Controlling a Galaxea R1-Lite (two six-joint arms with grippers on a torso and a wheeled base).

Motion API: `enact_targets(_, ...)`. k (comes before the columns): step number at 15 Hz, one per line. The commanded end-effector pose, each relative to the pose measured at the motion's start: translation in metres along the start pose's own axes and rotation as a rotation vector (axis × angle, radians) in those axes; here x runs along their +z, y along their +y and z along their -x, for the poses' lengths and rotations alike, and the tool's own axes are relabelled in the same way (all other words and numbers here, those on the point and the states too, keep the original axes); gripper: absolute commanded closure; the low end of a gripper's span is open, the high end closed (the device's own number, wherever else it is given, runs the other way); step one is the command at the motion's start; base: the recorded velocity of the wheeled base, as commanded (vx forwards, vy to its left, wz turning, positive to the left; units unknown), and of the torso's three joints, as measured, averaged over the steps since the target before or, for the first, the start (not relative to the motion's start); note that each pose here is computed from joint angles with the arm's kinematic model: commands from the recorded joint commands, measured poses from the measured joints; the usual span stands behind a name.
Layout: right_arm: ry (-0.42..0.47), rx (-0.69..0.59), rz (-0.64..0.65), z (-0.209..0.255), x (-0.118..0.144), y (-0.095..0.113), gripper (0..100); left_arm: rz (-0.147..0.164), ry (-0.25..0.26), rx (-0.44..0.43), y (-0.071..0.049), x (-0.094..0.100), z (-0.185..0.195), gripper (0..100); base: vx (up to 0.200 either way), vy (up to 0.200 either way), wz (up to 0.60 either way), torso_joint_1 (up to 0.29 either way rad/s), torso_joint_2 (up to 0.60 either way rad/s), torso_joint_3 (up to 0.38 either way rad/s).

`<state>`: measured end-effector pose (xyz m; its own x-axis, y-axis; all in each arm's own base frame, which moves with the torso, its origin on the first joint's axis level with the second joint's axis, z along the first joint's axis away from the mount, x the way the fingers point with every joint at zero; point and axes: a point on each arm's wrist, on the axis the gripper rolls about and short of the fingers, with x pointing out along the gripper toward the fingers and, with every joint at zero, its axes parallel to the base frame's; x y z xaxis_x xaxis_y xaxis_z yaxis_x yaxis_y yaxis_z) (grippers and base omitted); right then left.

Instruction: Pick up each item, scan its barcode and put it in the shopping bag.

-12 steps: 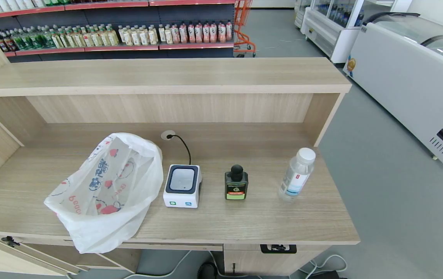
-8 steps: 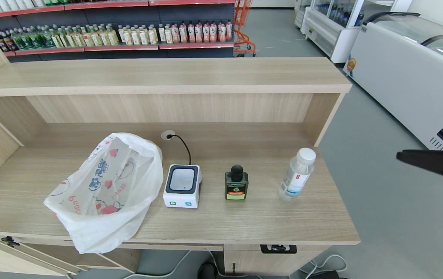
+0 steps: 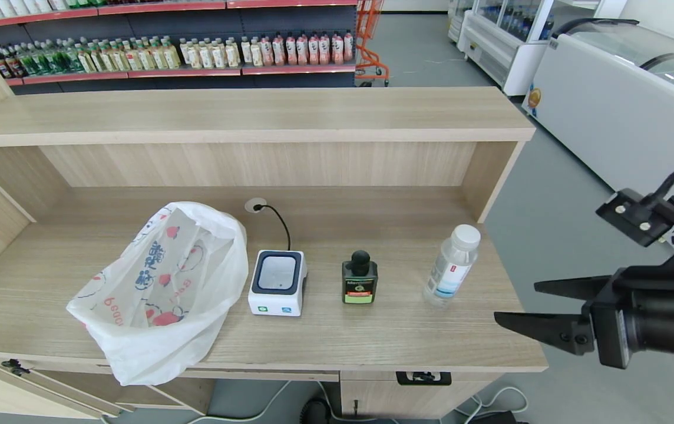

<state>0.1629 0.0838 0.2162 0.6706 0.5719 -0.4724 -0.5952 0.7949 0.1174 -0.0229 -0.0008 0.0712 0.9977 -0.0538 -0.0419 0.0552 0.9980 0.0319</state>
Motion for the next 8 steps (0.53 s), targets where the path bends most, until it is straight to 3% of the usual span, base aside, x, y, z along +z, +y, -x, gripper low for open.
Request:
enact_targets(1, 0.075, -0.008, -0.018, -0.02, -0.012, -0.005, 0, 0.0, 0.0, 0.0, 0.0, 0.0, 0.0, 0, 0.0, 0.0, 0.0, 0.0, 0.0, 0.0)
enact_targets(8, 0.003, -0.018, -0.015, -0.079, -0.019, -0.022, 0, 0.0, 0.0, 0.0, 0.0, 0.0, 0.0, 0, 0.0, 0.0, 0.0, 0.0, 0.0, 0.0)
